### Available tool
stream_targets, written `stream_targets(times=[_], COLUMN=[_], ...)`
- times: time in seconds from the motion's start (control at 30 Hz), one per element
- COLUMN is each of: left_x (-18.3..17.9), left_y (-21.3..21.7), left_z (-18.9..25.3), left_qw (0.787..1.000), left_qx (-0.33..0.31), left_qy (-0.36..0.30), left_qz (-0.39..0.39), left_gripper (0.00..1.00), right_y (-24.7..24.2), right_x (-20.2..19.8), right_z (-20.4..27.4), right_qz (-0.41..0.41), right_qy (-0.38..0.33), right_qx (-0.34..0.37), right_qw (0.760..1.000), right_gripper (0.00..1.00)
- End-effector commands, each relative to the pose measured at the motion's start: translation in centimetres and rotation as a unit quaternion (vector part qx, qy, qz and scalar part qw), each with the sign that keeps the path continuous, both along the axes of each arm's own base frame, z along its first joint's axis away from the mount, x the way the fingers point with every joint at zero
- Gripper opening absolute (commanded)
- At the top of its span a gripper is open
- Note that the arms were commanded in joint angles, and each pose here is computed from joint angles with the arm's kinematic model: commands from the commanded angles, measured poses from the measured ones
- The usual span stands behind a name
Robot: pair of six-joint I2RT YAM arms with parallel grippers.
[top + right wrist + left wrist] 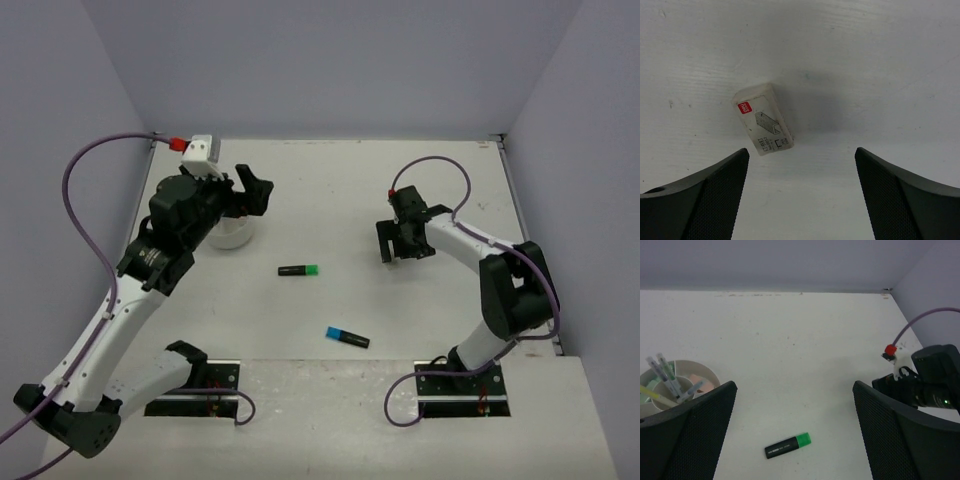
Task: Sort the stationery into containers
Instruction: Pick up the stationery from the center of the board.
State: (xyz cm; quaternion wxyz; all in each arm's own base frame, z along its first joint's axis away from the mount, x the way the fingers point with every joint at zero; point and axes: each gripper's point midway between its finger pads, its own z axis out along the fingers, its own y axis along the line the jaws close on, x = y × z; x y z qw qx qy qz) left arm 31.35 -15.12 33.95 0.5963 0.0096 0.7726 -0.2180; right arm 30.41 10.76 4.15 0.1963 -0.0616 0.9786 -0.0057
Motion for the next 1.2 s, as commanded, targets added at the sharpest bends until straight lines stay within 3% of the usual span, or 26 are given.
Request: stream_targets(times=[0.0,0.13,0.2,0.43,0.57,0.67,0.73,0.87,0.97,1.03,1.1,1.17], left_x=[-3.1,-4.8,-4.9,-4.7,-4.5,-4.6,-5.1,-6.2,-7.0,-7.1,-6.7,-6.3], left_y=[0.3,0.5,0.7,0.4,-2.0,-4.4,-5.9,-8.9,-10.2,-10.6,-10.5,-10.3], left_z=[-4.1,-4.1,-4.3,-4.8,-6.1,-6.8,-6.7,-6.8,-6.1,-6.7,-6.8,-6.9], left_qw=[0.997,0.996,0.996,0.997,0.993,0.984,0.976,0.949,0.929,0.926,0.93,0.934], left_qx=[0.049,0.044,0.047,0.032,-0.008,-0.052,-0.081,-0.153,-0.198,-0.204,-0.201,-0.204], left_qy=[0.045,0.038,0.039,0.047,0.07,0.082,0.087,0.071,0.056,0.064,0.066,0.068], left_qz=[-0.049,-0.063,-0.06,-0.057,-0.098,-0.148,-0.182,-0.267,-0.308,-0.31,-0.3,-0.286], left_gripper=[1.0,1.0,1.0,1.0,1.0,1.0,1.0,1.0,0.96,0.92,0.88,0.78], right_y=[1.8,2.7,2.9,2.6,3.3,4.9,6.8,15.2,19.3,21.3,21.9,22.6], right_x=[1.3,1.1,0.8,0.3,0.5,0.7,0.8,-2.2,-4.3,-5.9,-6.3,-7.2], right_z=[0.6,-0.4,-0.9,-2.0,-1.7,-0.6,1.6,9.6,14.4,16.6,17.8,19.2], right_qz=[0.046,0.059,0.062,0.058,0.069,0.095,0.12,0.236,0.273,0.301,0.306,0.322], right_qy=[0.015,0.041,0.053,0.069,0.055,0.028,-0.014,-0.145,-0.217,-0.236,-0.248,-0.256], right_qx=[0.021,0.035,0.038,0.018,0.017,0.031,0.055,0.165,0.228,0.273,0.292,0.316], right_qw=[0.999,0.997,0.996,0.996,0.996,0.995,0.991,0.947,0.909,0.883,0.872,0.855], right_gripper=[0.8,0.69,0.58,0.35,0.28,0.08,0.02,0.0,0.0,0.0,0.0,0.0])
